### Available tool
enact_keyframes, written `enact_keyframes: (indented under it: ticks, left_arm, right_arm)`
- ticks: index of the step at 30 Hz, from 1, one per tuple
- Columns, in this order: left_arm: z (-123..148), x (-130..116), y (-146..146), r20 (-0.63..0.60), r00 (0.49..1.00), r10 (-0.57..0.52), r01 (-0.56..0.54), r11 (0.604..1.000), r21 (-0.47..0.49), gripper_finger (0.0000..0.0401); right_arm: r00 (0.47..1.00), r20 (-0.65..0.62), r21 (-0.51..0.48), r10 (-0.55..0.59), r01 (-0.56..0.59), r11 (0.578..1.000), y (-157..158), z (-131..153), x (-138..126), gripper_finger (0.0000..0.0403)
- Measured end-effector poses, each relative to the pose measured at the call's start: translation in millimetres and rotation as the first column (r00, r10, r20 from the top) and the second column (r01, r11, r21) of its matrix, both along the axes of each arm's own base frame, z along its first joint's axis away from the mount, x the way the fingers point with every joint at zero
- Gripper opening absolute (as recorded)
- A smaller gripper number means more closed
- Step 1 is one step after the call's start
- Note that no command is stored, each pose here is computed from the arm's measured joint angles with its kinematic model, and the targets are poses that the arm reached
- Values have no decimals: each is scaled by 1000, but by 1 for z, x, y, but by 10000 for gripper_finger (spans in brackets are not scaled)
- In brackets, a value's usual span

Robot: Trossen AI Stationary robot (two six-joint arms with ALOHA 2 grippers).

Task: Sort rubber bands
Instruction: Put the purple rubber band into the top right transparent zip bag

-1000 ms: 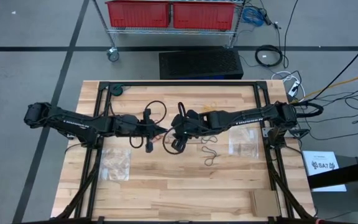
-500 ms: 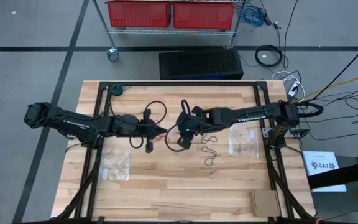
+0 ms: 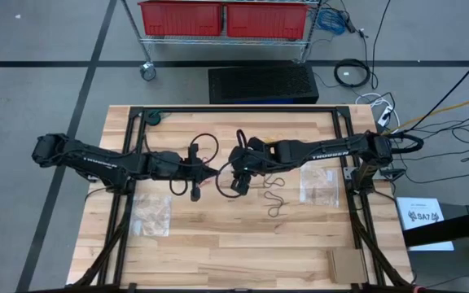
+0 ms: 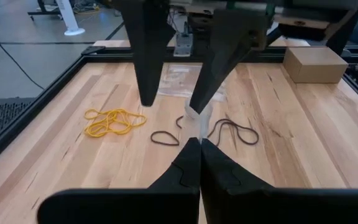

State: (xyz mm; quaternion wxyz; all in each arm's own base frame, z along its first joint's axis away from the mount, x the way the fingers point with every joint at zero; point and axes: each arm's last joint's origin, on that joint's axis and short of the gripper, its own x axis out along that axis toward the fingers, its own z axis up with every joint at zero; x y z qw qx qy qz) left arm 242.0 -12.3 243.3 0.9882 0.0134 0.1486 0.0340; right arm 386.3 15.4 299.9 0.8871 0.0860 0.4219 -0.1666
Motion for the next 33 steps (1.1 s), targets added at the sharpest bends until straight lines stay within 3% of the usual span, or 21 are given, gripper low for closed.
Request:
enact_keyframes:
  ticks: [4,11,15,19,23,29,33]
  left_arm:
    - [0,0,0,-3,1000,0,0,1000,2,0]
    - [0,0,0,-3,1000,-2,2,1000,9,0]
    - [0,0,0,-3,1000,-2,2,1000,9,0]
    - [-1,0,0,-5,1000,-3,3,1000,12,0]
    - [1,-1,-2,1,1000,-14,14,1000,18,0]
    - [1,-1,-2,1,1000,-21,20,999,34,0]
    - [1,-1,-2,-2,1000,-21,21,999,34,0]
  right_arm:
    - [1000,-18,-5,16,-16,1000,5,15,-17,197]
    - [987,-114,-69,-117,110,992,8,46,-71,219]
    - [972,-190,-121,-135,114,986,16,48,-90,221]
    - [951,-296,-169,-85,35,985,26,24,-96,222]
    - [926,-369,-175,-83,19,984,27,-21,-100,222]
    - [961,-265,-9,82,-87,996,16,-80,-100,220]
    - [945,-284,-22,163,-177,984,1,-112,-107,208]
